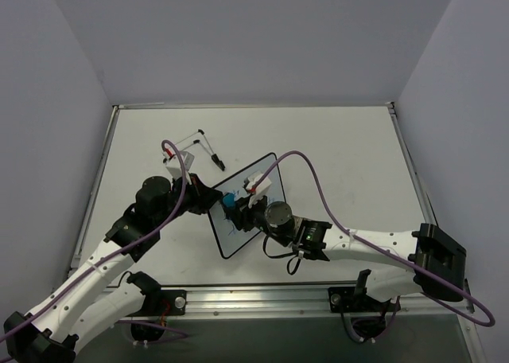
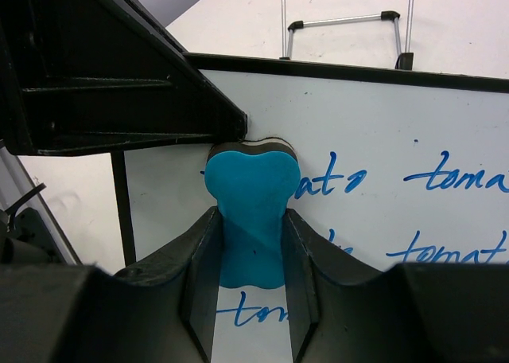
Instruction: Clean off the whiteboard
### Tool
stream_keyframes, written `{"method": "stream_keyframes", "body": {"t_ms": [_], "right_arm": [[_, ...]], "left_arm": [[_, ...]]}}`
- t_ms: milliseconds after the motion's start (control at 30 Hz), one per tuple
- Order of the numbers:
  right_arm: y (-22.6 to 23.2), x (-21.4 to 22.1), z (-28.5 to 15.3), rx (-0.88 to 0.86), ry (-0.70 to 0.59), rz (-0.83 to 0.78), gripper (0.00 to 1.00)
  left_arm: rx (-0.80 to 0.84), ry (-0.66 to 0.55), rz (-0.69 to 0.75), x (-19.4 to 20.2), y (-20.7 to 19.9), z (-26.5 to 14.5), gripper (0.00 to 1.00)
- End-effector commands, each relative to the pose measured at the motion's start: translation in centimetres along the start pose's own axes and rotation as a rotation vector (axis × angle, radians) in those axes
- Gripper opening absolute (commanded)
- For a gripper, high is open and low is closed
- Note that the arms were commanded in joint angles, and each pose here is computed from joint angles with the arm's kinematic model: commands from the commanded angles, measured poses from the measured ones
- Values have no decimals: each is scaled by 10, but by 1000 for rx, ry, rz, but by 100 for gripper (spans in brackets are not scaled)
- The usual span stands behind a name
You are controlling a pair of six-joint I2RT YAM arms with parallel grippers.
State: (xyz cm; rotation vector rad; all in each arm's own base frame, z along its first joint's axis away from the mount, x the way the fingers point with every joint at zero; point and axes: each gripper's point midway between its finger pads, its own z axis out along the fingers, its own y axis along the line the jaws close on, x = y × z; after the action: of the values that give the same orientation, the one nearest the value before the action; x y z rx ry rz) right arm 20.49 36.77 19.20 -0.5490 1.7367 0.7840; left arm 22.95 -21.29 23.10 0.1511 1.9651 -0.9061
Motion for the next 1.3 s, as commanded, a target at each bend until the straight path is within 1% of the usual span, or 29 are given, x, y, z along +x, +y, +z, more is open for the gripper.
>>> {"method": "stream_keyframes", "body": {"t_ms": [0, 200, 367, 600, 767, 833, 900, 933, 1000, 1067, 1100, 1167, 1200, 1233, 1267], "right_arm": [[7, -20, 6, -3, -71, 15, 8], [6, -7, 9, 0, -11, -23, 6], [18, 5, 8, -55, 45, -21, 6], [50, -5, 3, -145, 30, -34, 5], [53, -6, 4, -162, 28, -33, 4], [34, -5, 7, -96, 31, -25, 4], [16, -5, 11, -66, 32, 5, 4], [-2, -6, 15, -46, 32, 38, 4], [-17, -8, 16, -18, 24, 53, 4], [-41, -7, 21, 33, 26, 60, 1], [-46, -10, 23, 36, 11, 66, 1], [-65, -3, 31, 56, 27, 92, 1], [-69, -7, 34, 54, 4, 102, 1], [-77, -1, 38, 70, 11, 107, 1], [-79, -1, 41, 48, 17, 115, 1]], "left_arm": [[37, 44, 24, 4, -11, -7, 2], [54, 47, 19, 5, -14, -8, 2], [59, 43, 20, 3, -15, -8, 2], [60, 48, 14, 5, -15, -7, 2], [62, 54, 12, 7, -15, -7, 2], [65, 54, 12, 7, -16, -7, 2], [66, 53, 12, 7, -16, -9, 2], [65, 54, 12, 7, -16, -8, 2], [74, 60, 11, 8, -17, -9, 2], [79, 61, 9, 8, -18, -9, 2], [83, 62, 8, 8, -19, -9, 2], [94, 63, 9, 8, -21, -8, 2], [97, 66, 9, 9, -22, -9, 2], [105, 72, 9, 9, -23, -8, 2], [111, 72, 10, 10, -24, -8, 2]]}}
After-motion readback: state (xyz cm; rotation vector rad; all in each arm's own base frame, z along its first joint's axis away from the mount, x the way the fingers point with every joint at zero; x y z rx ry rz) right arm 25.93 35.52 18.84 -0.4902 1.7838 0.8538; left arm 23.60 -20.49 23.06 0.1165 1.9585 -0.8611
